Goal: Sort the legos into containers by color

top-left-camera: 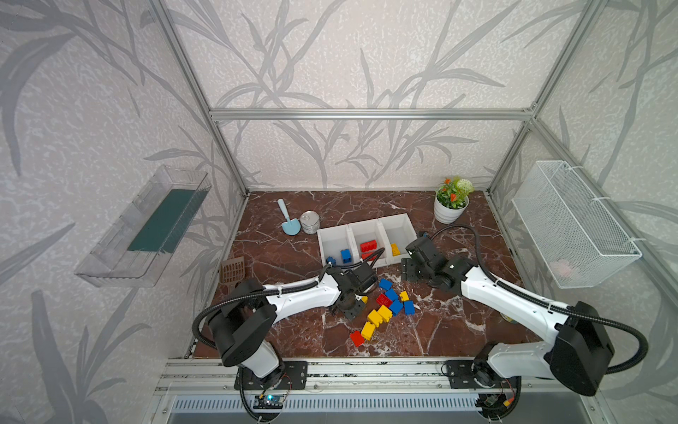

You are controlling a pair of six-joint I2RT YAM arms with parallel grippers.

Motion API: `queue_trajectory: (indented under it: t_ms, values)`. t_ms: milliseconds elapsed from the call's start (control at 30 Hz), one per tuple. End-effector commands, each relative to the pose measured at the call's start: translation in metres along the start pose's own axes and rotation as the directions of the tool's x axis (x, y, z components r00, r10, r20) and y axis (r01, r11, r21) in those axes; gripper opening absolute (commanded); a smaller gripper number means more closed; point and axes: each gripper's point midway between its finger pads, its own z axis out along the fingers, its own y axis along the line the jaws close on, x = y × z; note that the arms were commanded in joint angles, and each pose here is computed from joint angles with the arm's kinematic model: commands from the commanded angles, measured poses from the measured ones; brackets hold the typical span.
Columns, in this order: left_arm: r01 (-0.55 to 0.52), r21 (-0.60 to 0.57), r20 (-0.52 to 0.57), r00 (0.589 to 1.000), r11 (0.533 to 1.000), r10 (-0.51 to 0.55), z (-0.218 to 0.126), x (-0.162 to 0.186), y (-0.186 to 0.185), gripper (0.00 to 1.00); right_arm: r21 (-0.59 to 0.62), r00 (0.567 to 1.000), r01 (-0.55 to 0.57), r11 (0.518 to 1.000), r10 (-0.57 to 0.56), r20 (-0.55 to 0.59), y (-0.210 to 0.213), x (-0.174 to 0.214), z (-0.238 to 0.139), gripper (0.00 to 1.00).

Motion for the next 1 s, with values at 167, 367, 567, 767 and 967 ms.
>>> queue_trajectory:
  t_ms: [167, 367, 567, 767, 967]
  values:
    - [-0.051, -0.010, -0.060, 0.997, 0.999, 0.051, 0.0029, 0.0007, 0.0009, 0.60, -0.006, 0.999, -0.024, 1.000, 0.024, -0.030, -0.0023, 0.0077, -0.0014, 0.79]
    - [-0.053, -0.007, -0.085, 0.995, 0.999, 0.052, 0.0070, 0.0022, 0.0011, 0.57, -0.018, 0.998, -0.026, 0.999, 0.025, -0.052, 0.0007, 0.0117, 0.0013, 0.79]
    - [-0.048, -0.005, -0.094, 0.994, 0.999, 0.048, 0.0092, 0.0020, 0.0019, 0.51, -0.018, 0.998, -0.026, 0.999, 0.025, -0.054, 0.0006, 0.0123, 0.0008, 0.79]
    - [-0.045, -0.005, -0.091, 0.995, 0.999, 0.045, 0.0083, 0.0031, 0.0024, 0.45, -0.012, 0.998, -0.026, 1.000, 0.025, -0.053, -0.0014, 0.0125, -0.0005, 0.79]
    - [-0.037, -0.004, -0.089, 0.995, 0.999, 0.037, 0.0069, 0.0064, 0.0023, 0.37, -0.009, 0.998, -0.028, 1.000, 0.027, -0.048, -0.0028, 0.0121, -0.0027, 0.79]
